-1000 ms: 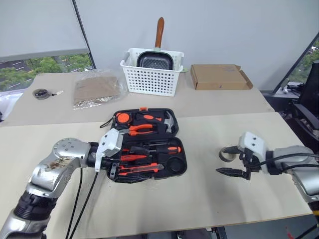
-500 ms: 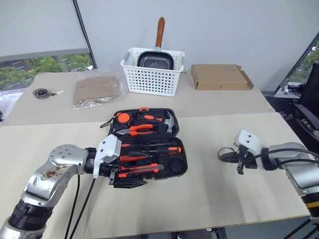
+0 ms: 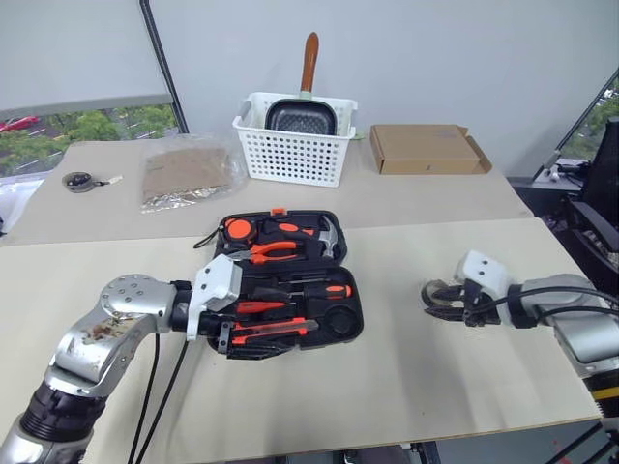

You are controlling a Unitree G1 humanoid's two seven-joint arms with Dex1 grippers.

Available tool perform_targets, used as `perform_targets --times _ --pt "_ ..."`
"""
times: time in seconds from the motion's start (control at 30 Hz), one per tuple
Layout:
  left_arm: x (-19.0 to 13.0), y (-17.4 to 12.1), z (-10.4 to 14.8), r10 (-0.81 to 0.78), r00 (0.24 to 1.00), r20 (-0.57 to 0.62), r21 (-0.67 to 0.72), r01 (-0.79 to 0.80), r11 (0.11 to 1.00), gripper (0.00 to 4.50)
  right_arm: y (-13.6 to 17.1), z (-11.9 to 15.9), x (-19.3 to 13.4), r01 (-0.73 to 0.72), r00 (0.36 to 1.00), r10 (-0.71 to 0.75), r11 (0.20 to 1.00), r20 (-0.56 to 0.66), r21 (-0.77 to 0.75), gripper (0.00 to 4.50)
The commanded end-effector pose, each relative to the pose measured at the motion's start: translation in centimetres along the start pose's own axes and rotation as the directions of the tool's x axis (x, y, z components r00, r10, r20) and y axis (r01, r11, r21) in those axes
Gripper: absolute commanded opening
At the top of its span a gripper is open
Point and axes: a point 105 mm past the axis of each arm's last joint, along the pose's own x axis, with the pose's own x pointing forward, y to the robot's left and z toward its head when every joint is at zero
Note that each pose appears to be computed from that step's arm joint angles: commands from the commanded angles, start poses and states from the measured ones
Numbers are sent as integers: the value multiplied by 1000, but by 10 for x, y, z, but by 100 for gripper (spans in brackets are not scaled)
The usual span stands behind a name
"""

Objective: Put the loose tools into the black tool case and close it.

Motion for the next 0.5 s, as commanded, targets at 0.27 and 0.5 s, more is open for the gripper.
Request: perform_targets --times 0.27,0.5 --pt "6 0 18 -26 999 36 50 24 998 450 -13 -8 -4 73 997 -74 997 -32 -22 177" --pt "7 1 21 -21 999 33 56 19 998 450 -10 4 0 43 999 -43 998 4 -54 27"
